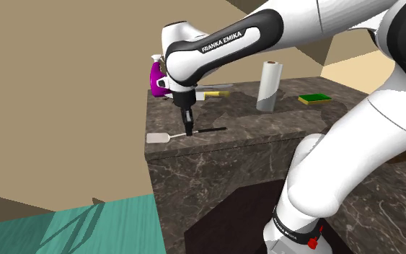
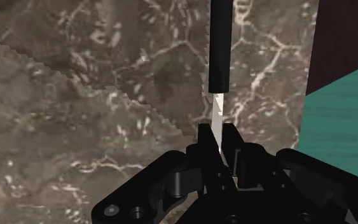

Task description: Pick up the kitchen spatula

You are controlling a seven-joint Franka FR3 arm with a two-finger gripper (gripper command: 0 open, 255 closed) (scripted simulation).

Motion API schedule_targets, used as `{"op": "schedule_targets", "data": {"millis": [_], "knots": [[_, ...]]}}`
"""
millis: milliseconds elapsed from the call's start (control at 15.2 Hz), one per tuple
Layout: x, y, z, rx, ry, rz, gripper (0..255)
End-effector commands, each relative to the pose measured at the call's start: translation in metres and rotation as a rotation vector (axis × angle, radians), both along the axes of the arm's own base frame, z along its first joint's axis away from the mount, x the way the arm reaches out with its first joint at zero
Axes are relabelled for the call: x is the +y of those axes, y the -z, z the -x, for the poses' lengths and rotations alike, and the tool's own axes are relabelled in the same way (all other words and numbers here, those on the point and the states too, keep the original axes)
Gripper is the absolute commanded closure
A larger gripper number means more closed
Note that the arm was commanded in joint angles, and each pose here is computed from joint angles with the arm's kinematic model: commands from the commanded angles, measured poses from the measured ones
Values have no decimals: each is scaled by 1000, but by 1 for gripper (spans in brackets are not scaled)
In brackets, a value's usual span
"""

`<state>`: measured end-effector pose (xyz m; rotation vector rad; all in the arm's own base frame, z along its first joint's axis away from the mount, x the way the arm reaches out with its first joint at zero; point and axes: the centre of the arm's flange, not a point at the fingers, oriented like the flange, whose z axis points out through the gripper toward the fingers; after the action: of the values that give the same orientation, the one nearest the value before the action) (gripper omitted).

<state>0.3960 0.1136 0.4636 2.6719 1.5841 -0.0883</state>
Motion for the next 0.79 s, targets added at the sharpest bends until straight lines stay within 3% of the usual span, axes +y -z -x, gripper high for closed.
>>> {"op": "schedule_targets", "data": {"millis": [0,726], "knots": [[0,-8,1,0,0,0,255],[0,-67,1,0,0,0,255]]}}
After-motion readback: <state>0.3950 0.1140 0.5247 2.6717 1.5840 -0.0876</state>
